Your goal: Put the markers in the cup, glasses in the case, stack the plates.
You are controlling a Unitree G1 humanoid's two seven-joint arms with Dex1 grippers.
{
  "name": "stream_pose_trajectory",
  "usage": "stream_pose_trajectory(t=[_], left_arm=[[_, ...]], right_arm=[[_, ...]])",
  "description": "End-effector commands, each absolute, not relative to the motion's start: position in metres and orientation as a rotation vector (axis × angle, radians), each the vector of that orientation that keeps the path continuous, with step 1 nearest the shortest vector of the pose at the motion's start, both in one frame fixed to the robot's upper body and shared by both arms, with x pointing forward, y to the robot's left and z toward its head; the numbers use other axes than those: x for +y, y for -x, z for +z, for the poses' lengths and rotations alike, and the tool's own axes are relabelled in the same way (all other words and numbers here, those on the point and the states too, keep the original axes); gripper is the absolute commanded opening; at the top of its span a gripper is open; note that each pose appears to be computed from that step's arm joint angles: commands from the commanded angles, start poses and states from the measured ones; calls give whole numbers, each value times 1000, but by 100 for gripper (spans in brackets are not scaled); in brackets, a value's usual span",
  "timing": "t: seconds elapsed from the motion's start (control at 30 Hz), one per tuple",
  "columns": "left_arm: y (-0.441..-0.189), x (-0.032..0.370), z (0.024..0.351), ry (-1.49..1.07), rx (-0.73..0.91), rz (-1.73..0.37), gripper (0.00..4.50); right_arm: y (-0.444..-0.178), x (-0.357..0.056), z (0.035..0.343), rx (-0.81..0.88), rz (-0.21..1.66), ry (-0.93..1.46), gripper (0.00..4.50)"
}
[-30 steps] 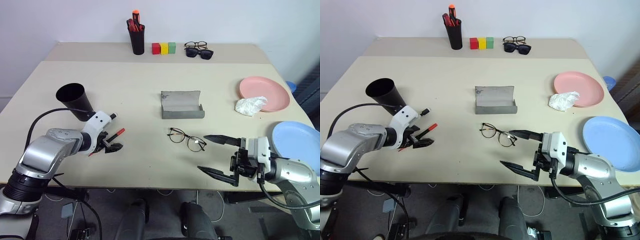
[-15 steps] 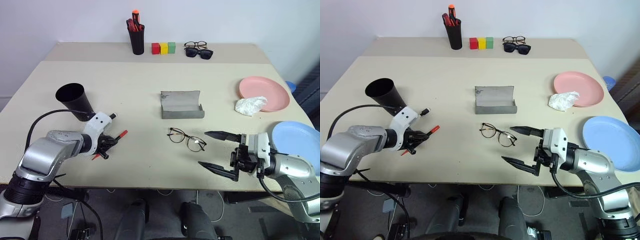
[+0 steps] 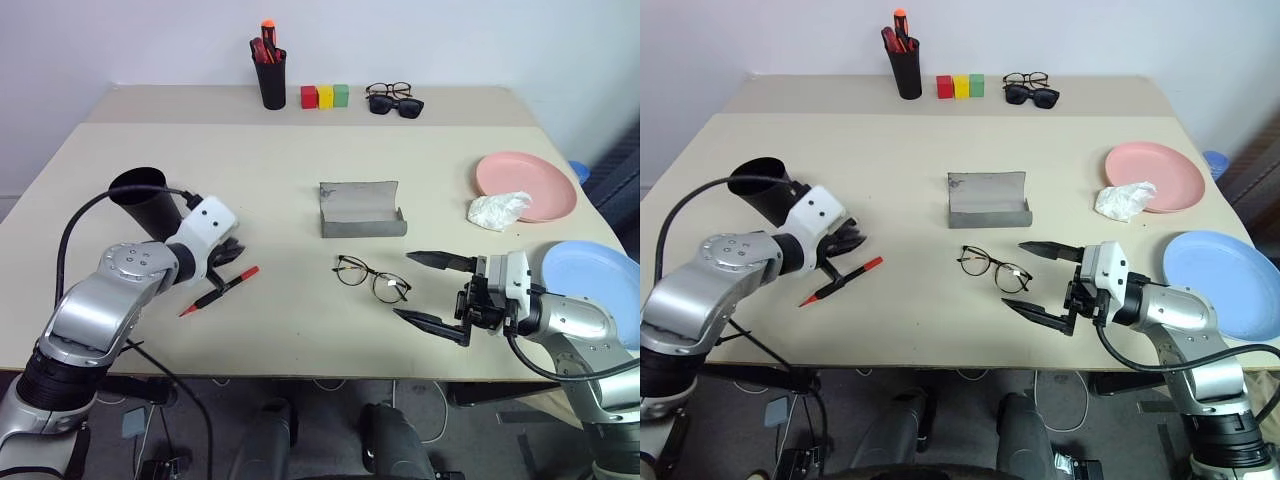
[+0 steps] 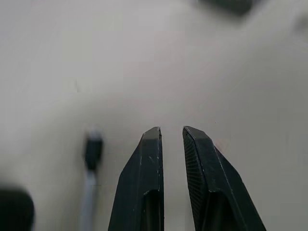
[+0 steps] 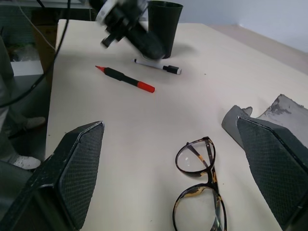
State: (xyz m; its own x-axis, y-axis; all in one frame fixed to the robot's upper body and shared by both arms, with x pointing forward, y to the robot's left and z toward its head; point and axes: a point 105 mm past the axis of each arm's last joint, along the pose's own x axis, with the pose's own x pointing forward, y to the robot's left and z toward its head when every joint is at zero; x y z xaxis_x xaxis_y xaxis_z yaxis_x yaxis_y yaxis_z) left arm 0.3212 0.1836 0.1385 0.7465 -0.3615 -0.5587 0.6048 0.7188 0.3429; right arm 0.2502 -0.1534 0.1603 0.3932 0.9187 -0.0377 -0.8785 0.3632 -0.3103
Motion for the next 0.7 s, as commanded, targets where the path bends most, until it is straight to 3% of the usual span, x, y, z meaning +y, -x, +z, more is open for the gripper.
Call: stream_pose_trajectory(t=[0.03,0.17,0.33,0.43,0.6,0.7], left_arm=[[-319,188,139,-544,515,-556,153],[-316,185,134,-523,575,-579,353],[-313,180,120,-519,672,-615,353],[-313,177,103,-481,754,-629,268],[-314,176,94,-475,804,-626,14],[-315,176,95,-474,802,-628,3]], right_arm=[[-250,-151,167,-193,1162,313,450],[-249,-151,167,-195,1151,316,450],[-247,-152,166,-195,1136,317,450],[-247,-151,166,-196,1130,315,450],[-244,-150,166,-196,1126,317,450],[-244,-151,166,-194,1119,318,450]])
